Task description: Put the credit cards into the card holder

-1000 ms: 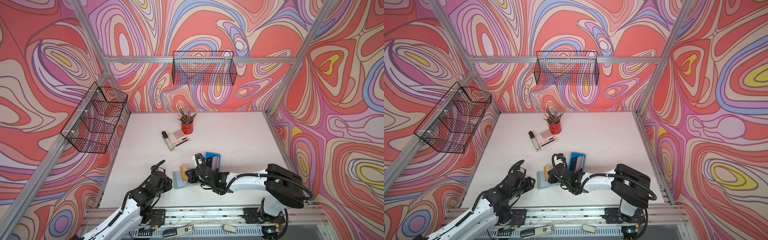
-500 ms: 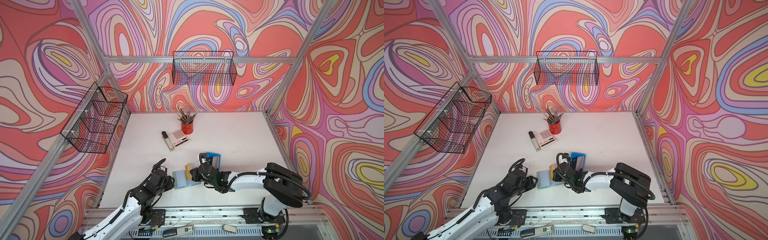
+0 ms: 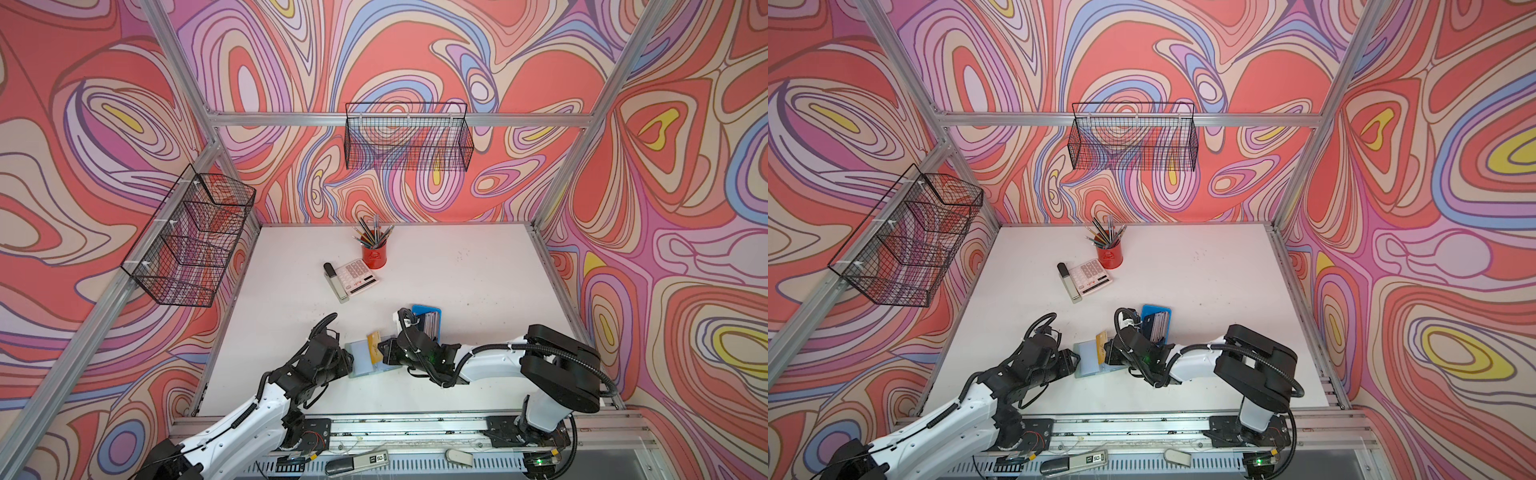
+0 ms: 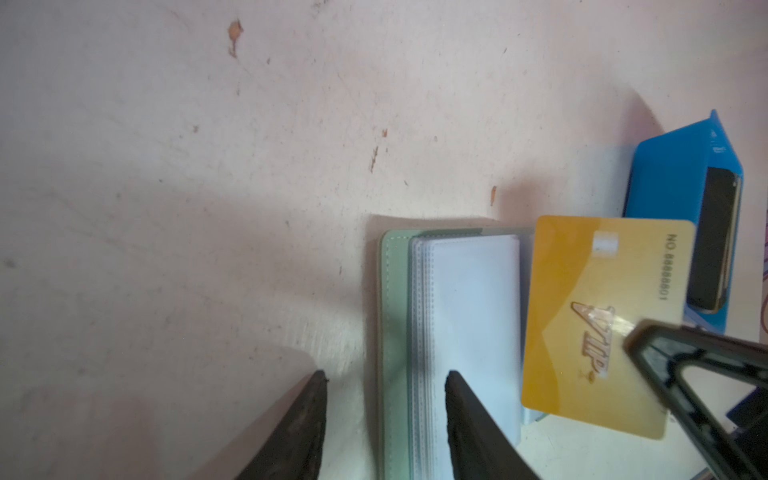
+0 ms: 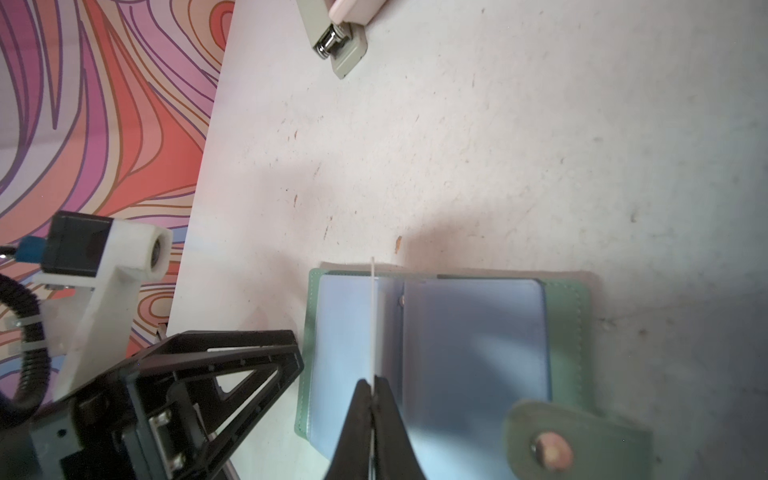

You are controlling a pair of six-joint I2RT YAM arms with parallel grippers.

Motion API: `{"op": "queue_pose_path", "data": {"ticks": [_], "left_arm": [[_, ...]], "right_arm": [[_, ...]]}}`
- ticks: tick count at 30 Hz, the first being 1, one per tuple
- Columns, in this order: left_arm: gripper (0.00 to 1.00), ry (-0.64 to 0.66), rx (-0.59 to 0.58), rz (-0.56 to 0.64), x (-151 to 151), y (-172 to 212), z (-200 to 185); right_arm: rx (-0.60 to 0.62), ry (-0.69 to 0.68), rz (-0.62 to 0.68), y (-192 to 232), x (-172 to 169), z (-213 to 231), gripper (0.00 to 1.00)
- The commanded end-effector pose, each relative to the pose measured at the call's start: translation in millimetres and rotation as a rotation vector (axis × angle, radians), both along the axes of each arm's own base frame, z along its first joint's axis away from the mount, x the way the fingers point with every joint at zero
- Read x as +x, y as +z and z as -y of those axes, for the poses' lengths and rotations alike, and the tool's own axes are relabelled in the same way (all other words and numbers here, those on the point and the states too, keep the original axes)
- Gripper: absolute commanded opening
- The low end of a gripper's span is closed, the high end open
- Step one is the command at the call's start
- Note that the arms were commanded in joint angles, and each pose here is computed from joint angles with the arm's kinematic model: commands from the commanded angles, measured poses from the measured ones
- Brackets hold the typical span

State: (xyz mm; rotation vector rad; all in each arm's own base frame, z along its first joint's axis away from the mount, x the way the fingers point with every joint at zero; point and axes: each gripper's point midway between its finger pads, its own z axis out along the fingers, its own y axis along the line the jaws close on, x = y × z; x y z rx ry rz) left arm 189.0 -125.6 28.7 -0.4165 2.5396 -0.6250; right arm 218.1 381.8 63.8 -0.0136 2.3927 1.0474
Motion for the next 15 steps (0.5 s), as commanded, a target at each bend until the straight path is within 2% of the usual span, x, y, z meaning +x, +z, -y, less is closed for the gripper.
{"op": "queue_pose_path", "data": {"ticks": [1,15], "left_arm": [[0.49,-0.001,-0.014,0.032,7.4,9.7,3.2],[0.49,-0.013,-0.028,0.023,7.2,7.7,7.4]], "right_arm": [[0.008,-0.013,-0.019,-7.1,2.2,0.0,0.00],[0.083,0.010,-0.071,-10.8,-5.6,-7.6,0.00]]}}
